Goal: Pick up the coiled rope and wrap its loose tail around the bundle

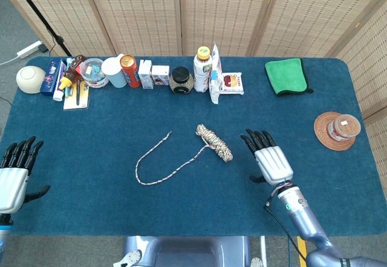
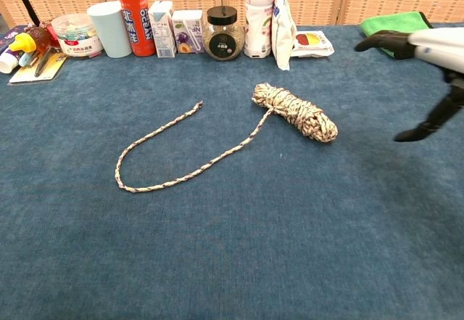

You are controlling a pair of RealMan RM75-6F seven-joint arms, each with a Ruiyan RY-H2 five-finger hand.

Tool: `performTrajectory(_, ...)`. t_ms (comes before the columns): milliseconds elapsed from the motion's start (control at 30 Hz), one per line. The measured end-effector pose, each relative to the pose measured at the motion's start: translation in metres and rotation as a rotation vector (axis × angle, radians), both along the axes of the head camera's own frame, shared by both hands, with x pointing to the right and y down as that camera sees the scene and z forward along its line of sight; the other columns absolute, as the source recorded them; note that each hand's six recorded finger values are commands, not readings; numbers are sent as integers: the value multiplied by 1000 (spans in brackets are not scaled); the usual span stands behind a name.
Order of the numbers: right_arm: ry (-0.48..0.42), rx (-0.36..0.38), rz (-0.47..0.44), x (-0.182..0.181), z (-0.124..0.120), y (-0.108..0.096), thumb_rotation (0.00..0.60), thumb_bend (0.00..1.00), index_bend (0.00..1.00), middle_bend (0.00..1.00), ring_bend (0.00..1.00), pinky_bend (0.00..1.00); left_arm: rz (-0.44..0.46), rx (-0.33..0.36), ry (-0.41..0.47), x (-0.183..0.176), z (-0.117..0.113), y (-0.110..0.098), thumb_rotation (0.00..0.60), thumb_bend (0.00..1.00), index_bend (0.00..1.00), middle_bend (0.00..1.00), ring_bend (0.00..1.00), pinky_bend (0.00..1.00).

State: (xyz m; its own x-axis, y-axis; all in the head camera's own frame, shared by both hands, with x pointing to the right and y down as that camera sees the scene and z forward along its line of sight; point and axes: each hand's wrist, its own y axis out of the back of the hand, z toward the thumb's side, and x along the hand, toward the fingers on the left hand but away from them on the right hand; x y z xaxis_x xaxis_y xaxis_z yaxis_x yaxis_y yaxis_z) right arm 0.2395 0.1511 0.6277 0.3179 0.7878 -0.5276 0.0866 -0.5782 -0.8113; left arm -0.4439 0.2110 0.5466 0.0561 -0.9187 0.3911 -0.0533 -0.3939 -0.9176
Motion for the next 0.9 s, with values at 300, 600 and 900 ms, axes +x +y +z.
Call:
performTrajectory(300,-2,-62,-2,-53,26,-12,600,0,0,0,0,0,-10,-10,-8,-1,6,-4,600,6,0,0,0,0)
performTrajectory(600,8,-116,47,-80,55,-21,600,0,0,0,0,0,-23,-10,-10,-5,7,-6,600,5,0,0,0,0)
performTrajectory(900,47,-120,123,-82,80,-37,600,0,0,0,0,0,-37,-10,-12,-9,7,-9,600,6,0,0,0,0)
